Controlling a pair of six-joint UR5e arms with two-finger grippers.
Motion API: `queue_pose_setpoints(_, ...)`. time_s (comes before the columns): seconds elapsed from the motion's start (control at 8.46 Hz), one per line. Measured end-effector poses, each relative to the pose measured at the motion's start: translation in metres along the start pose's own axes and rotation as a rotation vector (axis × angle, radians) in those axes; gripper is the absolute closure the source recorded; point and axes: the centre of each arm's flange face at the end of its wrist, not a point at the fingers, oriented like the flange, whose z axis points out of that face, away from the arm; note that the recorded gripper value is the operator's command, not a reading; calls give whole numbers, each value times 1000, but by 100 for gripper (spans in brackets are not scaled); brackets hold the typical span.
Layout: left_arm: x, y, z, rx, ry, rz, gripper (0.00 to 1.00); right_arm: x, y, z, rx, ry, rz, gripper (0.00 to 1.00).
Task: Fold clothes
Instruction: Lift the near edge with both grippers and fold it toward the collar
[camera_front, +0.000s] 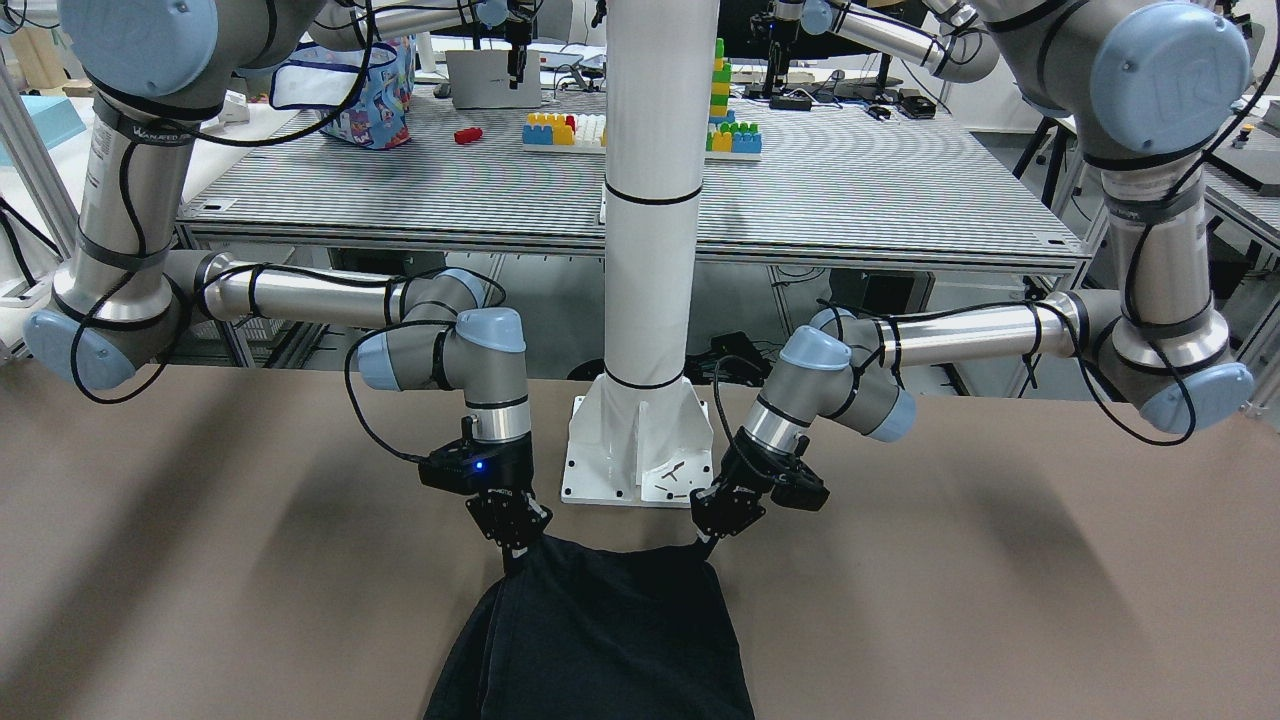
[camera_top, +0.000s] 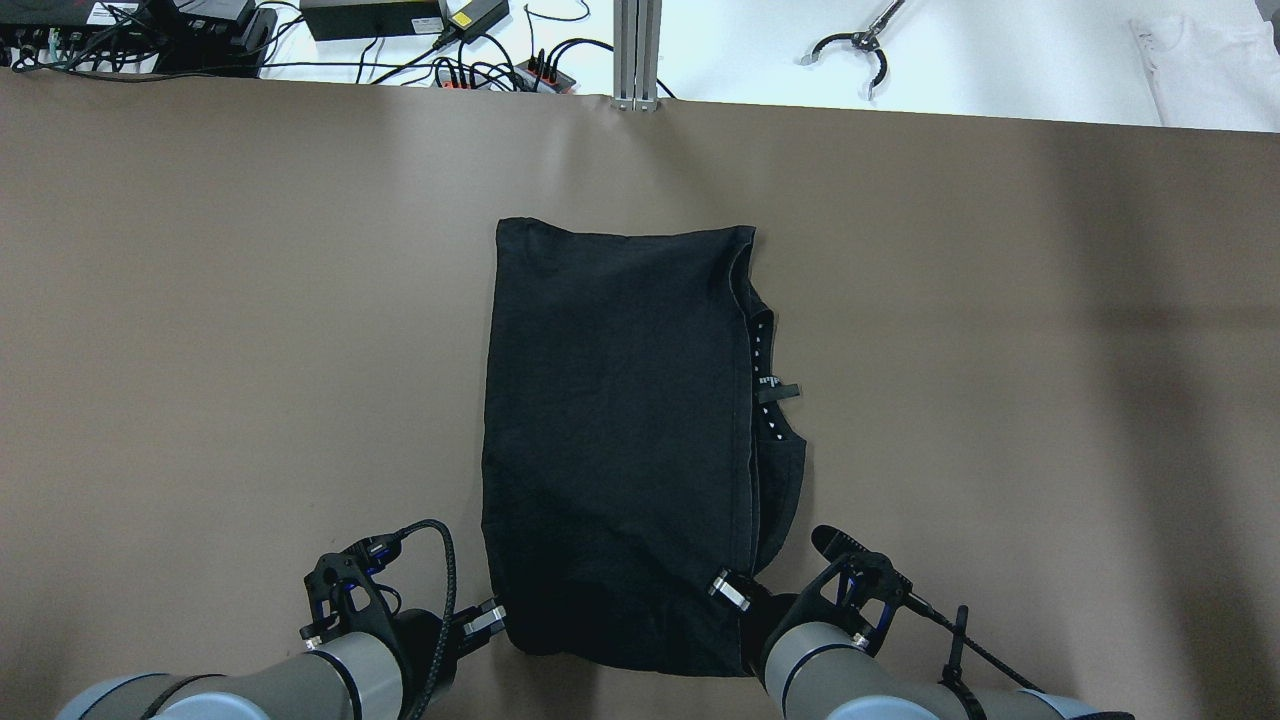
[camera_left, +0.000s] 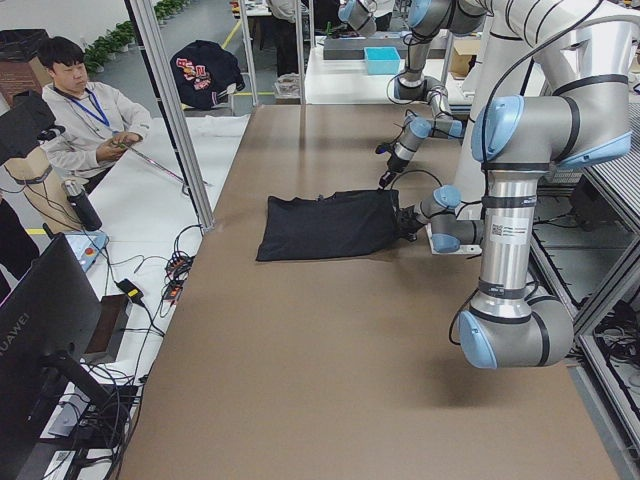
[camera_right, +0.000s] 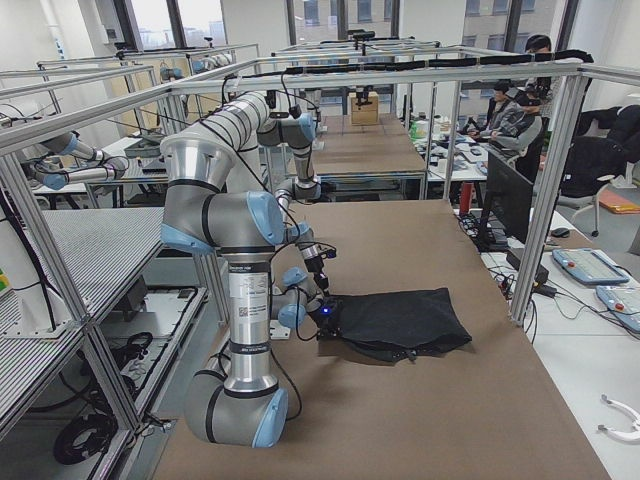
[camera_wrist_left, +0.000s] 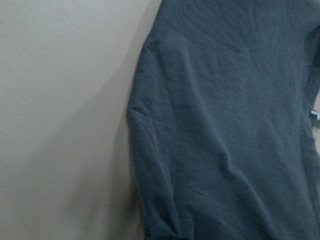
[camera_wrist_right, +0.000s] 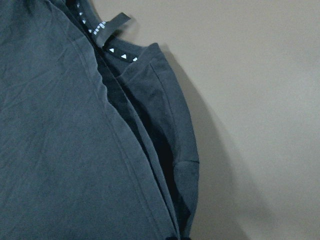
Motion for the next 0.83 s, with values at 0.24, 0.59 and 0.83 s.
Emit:
queue_pose_setpoints(0.24, 43, -4, -61, -39, -25, 3, 100, -7, -1, -38, -32, -23, 0, 100)
queue_pose_setpoints(0.59, 116, -52, -96, -24, -76, 34, 100, -22, -29, -54, -10, -26, -26, 100)
queue_pose_setpoints(0.83, 157, -105, -85, 11, -141, 50, 100, -45, -73, -37, 39, 16, -45, 100)
